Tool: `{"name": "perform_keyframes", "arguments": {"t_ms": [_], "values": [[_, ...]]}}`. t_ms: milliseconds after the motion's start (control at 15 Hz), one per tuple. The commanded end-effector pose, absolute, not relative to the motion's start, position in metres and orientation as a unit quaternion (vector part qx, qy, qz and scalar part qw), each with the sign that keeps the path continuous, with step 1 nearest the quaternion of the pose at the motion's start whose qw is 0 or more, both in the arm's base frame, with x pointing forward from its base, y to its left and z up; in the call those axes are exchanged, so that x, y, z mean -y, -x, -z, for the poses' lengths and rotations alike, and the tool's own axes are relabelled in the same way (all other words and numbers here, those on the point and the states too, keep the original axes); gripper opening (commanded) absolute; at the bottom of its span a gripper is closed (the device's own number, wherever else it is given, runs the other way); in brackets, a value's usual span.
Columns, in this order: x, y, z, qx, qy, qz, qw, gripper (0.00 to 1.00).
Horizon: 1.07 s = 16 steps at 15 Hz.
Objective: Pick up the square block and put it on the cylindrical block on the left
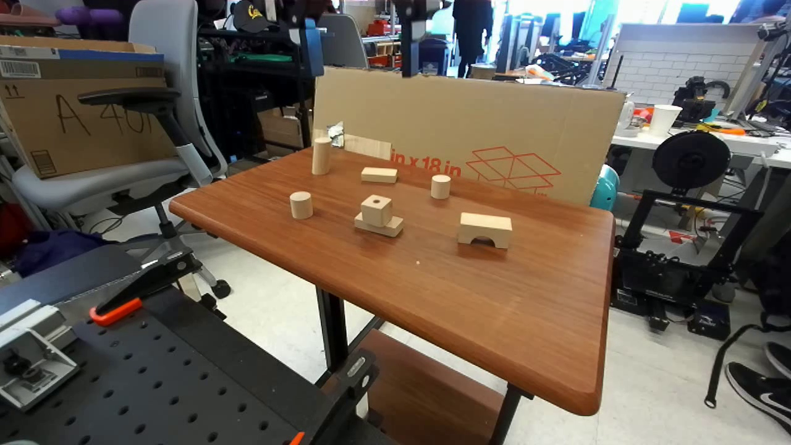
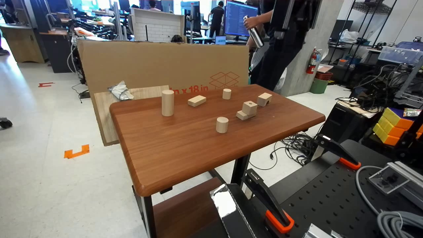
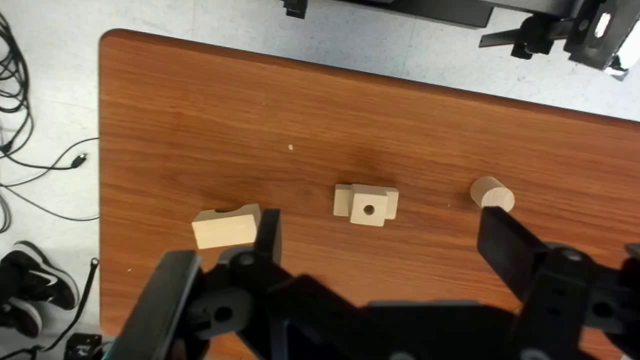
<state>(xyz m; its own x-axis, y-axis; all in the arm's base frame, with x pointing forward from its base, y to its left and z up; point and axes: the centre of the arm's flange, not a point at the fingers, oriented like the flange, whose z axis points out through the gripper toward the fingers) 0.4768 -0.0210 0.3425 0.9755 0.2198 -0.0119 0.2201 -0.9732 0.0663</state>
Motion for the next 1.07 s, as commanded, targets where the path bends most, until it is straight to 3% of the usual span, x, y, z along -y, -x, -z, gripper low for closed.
{"name": "perform_keyframes", "arguments": {"t_ms": [0, 267, 1000], "values": [[0.005, -0.497, -0.306, -0.079, -0.997, -0.003, -0.011, 1.00], [-0.006, -0.514, -0.271, -0.052, -0.998, 0.002, -0.030, 1.00], [-0.006, -0.556, -0.224, -0.002, -1.000, 0.030, -0.004, 1.00]]}}
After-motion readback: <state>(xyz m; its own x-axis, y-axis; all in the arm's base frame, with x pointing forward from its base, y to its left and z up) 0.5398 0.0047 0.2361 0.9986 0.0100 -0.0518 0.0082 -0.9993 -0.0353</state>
